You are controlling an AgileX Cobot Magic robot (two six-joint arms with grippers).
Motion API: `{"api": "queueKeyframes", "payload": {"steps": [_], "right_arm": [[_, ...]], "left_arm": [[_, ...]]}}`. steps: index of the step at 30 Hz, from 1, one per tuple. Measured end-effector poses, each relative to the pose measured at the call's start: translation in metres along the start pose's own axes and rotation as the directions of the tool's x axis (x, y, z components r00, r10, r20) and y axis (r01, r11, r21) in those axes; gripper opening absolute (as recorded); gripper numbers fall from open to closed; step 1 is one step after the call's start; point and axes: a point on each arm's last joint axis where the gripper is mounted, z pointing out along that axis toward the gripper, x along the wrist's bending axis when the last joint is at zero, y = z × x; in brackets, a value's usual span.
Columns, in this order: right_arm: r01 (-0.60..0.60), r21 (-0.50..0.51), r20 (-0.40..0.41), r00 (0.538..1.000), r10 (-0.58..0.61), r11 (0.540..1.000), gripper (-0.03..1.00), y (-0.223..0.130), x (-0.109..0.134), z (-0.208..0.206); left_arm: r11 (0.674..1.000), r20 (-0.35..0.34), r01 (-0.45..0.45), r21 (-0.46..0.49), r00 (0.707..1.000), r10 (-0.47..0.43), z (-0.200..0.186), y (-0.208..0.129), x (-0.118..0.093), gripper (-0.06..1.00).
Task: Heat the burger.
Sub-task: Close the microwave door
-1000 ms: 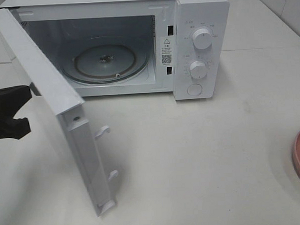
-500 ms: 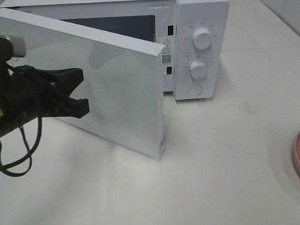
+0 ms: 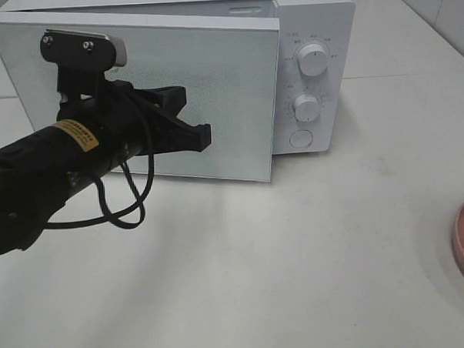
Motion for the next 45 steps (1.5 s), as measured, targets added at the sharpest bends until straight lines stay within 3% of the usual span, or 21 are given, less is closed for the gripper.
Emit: {"api": "queueKeyframes", "payload": {"steps": [22, 45], "right_arm": [[0.0, 0.0, 0.0, 1.0, 0.0, 1.0, 0.76, 0.0, 0.0, 0.0], [0.0, 0.0, 0.0, 1.0, 0.0, 1.0, 0.76, 0.0, 0.0, 0.0]], "left_arm": [[0.998, -0.047, 0.047, -0.033, 0.998, -0.048, 0.066, 0.014, -0.009, 0.0], [1.0, -0.032, 0.0, 0.009, 0.999, 0.0, 0.1, 0.023, 0.0, 0.0]]}}
